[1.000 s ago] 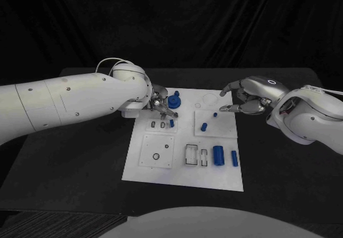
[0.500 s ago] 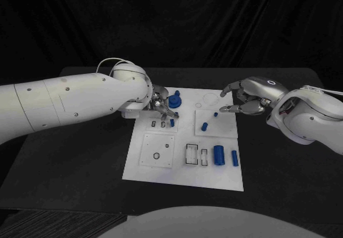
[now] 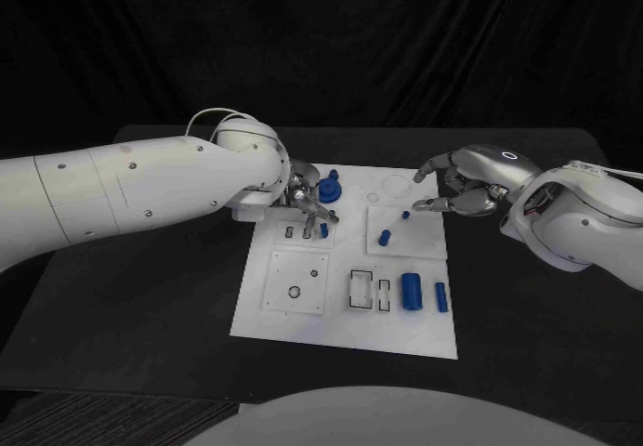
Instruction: Assemble the parts on the task board
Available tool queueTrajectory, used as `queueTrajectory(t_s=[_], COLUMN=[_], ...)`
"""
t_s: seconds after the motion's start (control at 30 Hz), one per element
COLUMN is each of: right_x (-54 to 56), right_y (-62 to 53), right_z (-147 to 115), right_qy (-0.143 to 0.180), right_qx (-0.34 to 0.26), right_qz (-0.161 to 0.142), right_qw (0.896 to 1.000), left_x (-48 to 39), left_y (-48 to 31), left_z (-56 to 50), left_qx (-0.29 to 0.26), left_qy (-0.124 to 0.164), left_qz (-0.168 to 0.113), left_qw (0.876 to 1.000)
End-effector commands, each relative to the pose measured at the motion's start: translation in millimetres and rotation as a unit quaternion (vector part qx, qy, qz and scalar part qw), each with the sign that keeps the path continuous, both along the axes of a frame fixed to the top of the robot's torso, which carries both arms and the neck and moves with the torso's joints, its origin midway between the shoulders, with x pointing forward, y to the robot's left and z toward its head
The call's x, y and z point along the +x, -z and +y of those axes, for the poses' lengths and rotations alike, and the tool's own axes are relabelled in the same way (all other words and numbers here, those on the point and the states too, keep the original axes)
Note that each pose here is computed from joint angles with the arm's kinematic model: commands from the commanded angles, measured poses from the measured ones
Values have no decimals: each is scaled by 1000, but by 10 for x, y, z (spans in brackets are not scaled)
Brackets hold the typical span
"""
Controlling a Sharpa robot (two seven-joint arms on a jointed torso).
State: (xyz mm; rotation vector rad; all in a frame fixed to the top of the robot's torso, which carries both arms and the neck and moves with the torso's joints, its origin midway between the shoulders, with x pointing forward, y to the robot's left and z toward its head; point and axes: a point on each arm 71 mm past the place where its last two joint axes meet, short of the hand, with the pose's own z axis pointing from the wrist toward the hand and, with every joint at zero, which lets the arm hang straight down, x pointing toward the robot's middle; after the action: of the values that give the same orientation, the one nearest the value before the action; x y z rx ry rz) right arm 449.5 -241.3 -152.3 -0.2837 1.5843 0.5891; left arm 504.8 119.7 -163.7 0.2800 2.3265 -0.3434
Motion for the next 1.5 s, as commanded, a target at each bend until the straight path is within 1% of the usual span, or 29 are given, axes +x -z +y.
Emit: queueTrajectory(t_s=[0.03,0.8,1.3,1.5], right_x=[6,13,22,29], right_y=[15,51,56,76], right_z=[-9,0,5,5], right_qy=[9,9,9,10], right_qx=[-2,-2,-2,-2], right_qz=[3,5,5,6], right_qw=[1000,1000,1000,1000], left_x=[-14,-43,-43,-47], left_y=[6,49,90,99], left_z=[-33,-115,-106,-108], left_qx=[-5,-2,5,4], left_qy=[14,32,34,36], left_qz=[10,24,33,35], left_qw=[1000,999,999,999])
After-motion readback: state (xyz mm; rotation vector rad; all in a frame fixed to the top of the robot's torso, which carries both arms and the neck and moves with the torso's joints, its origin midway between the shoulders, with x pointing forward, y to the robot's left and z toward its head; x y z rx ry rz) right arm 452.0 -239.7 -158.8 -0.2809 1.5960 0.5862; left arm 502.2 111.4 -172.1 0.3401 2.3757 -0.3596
